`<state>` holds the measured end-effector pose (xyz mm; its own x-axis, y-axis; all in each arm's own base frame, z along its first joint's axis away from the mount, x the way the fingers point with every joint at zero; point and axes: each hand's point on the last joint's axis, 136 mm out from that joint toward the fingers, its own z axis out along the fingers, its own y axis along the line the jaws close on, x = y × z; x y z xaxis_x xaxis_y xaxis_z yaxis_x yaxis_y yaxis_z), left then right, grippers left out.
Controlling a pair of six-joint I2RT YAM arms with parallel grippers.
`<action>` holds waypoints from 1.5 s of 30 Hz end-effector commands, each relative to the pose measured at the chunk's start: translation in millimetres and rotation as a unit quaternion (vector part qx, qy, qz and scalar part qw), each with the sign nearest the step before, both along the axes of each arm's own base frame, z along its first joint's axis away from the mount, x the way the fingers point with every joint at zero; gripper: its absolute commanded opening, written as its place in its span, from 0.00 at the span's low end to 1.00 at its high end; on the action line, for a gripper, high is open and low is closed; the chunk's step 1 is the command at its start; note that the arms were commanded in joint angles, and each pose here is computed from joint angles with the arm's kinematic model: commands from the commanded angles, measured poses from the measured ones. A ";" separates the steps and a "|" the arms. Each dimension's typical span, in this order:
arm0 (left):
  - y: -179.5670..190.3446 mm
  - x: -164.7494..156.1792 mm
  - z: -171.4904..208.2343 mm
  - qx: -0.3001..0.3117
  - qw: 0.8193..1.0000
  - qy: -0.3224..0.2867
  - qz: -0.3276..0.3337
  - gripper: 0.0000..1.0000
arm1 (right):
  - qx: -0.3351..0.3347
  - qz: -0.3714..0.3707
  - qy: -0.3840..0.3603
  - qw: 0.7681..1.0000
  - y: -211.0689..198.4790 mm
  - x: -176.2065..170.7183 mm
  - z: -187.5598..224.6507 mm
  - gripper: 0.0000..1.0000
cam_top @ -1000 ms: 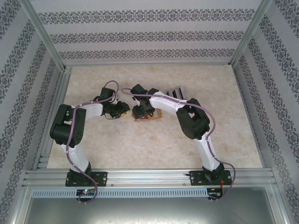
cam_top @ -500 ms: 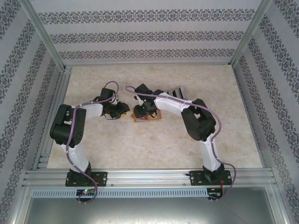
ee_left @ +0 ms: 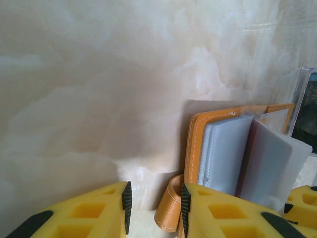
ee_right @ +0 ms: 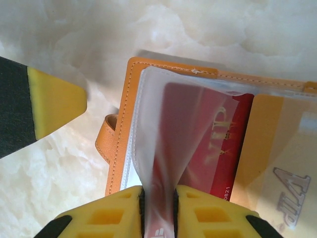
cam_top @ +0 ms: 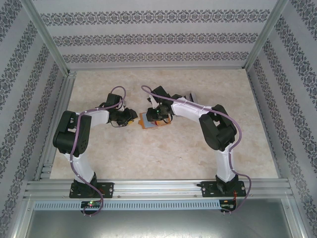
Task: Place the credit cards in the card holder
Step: Flip over the card slot in the card holder.
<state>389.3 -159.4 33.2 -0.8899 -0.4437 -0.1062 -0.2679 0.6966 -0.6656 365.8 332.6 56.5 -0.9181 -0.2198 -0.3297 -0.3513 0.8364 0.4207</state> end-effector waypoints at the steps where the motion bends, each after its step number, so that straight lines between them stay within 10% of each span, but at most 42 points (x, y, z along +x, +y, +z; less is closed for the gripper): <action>1: 2.8 2.6 12.2 0.000 1.000 -0.015 0.001 0.35 | 0.028 -0.006 -0.008 1.000 -1.3 0.7 21.1 0.24; 45: -0.2 11.2 23.8 0.006 1.000 -0.024 -0.002 0.35 | 0.015 -0.070 -0.013 0.997 -88.8 5.1 20.9 0.32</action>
<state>396.8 -160.4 45.7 -0.8861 -0.4452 -0.1291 -0.2511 0.6951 -0.6737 370.1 251.9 68.8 -0.9422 -0.0756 -0.3265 -0.2276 0.8594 0.4579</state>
